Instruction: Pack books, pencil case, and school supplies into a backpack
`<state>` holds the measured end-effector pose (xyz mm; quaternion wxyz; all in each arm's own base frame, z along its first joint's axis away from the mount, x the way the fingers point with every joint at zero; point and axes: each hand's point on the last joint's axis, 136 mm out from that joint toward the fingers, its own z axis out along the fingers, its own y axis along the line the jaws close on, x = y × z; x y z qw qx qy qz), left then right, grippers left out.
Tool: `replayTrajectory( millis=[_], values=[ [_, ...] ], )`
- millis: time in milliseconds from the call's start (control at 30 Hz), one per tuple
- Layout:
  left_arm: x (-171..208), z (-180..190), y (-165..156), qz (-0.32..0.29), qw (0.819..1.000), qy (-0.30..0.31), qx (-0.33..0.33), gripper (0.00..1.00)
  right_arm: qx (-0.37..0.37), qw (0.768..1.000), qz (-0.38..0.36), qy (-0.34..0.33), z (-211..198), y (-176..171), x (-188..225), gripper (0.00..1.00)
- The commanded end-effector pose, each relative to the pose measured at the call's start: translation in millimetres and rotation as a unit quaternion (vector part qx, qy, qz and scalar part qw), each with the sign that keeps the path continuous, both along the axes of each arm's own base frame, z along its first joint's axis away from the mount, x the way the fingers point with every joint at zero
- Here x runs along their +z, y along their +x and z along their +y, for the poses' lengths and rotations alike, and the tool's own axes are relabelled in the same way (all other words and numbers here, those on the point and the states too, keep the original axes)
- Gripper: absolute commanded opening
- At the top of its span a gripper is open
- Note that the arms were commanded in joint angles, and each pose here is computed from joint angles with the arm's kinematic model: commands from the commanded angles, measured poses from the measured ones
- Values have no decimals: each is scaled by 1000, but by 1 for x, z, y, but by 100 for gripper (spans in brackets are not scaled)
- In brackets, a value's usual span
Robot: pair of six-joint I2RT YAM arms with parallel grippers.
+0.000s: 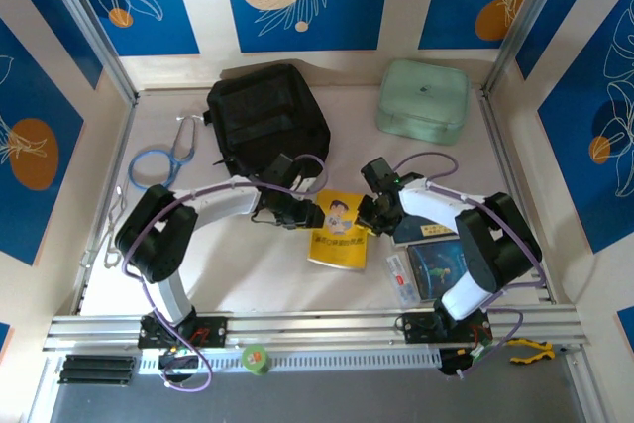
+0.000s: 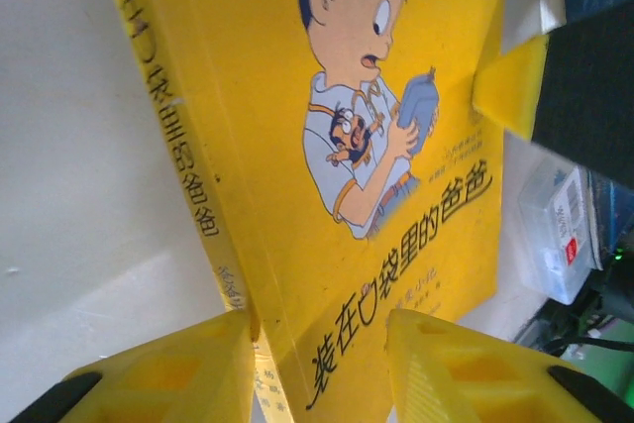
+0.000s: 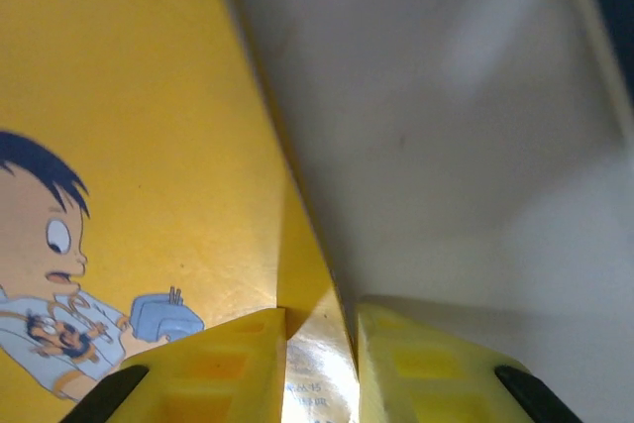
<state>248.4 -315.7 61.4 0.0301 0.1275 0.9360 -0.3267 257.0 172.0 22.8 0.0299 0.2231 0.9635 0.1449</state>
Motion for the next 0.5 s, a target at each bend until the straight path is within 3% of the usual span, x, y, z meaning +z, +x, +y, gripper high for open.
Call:
replayTrajectory(
  millis=[0, 133, 300, 467],
  values=[
    [28, -34, -5, 6, 996, -91, -17, 37, 8, 1000, -14, 7, 7, 11, -7, 23],
    [21, -32, -3, 18, 996, -83, 3, 37, 6, 1000, -4, 6, 7, 8, -13, 23],
    [-2, 7, 9, -11, 998, 42, 45, 43, 0, 1000, 2, -18, 0, 6, -15, 23],
    [4, 24, 20, -46, 994, 75, 59, 47, 0, 999, 7, -41, -7, 5, -17, 22]
  ],
)
